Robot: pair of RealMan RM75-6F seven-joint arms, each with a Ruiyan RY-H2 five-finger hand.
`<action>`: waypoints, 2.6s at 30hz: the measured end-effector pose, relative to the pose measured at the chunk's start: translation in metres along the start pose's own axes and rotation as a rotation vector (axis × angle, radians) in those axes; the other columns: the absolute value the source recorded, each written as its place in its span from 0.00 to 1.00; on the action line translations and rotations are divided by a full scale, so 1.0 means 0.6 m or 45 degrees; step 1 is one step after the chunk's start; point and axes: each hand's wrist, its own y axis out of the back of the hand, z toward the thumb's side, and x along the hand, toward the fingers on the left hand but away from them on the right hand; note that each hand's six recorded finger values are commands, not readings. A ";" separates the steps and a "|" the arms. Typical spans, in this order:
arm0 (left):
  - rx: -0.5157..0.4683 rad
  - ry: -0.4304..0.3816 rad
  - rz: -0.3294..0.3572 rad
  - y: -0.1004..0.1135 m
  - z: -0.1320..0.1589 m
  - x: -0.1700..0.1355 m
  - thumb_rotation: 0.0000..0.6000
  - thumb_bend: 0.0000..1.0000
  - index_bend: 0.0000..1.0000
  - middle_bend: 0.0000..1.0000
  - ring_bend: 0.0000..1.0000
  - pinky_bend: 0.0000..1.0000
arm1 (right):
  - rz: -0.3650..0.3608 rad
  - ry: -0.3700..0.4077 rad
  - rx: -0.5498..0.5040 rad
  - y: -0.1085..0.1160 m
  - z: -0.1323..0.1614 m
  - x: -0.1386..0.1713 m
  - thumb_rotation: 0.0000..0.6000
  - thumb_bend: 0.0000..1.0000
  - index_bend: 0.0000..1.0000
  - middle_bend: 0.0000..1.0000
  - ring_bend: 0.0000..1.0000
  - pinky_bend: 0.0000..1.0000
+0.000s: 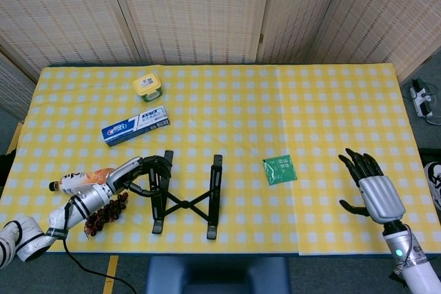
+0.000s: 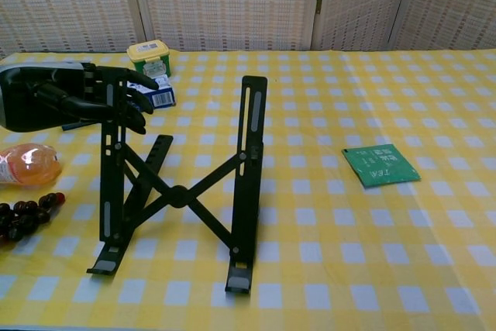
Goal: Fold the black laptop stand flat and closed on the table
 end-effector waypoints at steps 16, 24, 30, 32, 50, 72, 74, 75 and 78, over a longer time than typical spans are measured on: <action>0.019 -0.138 -0.136 -0.028 0.013 -0.057 1.00 0.21 0.45 0.50 0.47 0.34 | 0.277 0.281 -0.511 -0.045 0.099 -0.035 1.00 0.23 0.00 0.00 0.00 0.00; 0.051 -0.166 -0.178 -0.046 0.015 -0.084 1.00 0.21 0.45 0.50 0.47 0.34 | 0.504 0.503 -0.906 -0.067 0.193 -0.069 1.00 0.23 0.00 0.00 0.00 0.00; 0.074 -0.176 -0.196 -0.057 0.019 -0.092 1.00 0.21 0.45 0.50 0.47 0.34 | 0.705 0.649 -1.160 -0.094 0.277 -0.101 1.00 0.23 0.00 0.00 0.00 0.00; 0.081 -0.175 -0.200 -0.059 0.021 -0.095 1.00 0.21 0.45 0.50 0.47 0.34 | 0.761 0.676 -1.239 -0.104 0.301 -0.110 1.00 0.23 0.00 0.00 0.00 0.00; 0.122 -0.177 -0.223 -0.074 0.026 -0.111 1.00 0.21 0.45 0.50 0.47 0.34 | 1.033 0.736 -1.616 -0.172 0.408 -0.143 1.00 0.23 0.00 0.04 0.07 0.00; 0.108 -0.176 -0.213 -0.067 0.022 -0.111 1.00 0.21 0.45 0.50 0.47 0.34 | 1.264 0.545 -1.978 -0.222 0.414 -0.121 1.00 0.23 0.01 0.04 0.07 0.00; 0.107 -0.174 -0.214 -0.067 0.021 -0.112 1.00 0.21 0.45 0.50 0.47 0.34 | 1.286 0.512 -2.016 -0.227 0.412 -0.119 1.00 0.23 0.01 0.04 0.07 0.00; 0.106 -0.174 -0.214 -0.067 0.020 -0.112 1.00 0.21 0.45 0.50 0.47 0.34 | 1.296 0.500 -2.029 -0.230 0.412 -0.118 1.00 0.23 0.01 0.04 0.07 0.00; 0.104 -0.174 -0.212 -0.067 0.019 -0.112 1.00 0.21 0.45 0.50 0.47 0.34 | 1.325 0.468 -2.059 -0.237 0.410 -0.115 1.00 0.23 0.01 0.04 0.07 0.00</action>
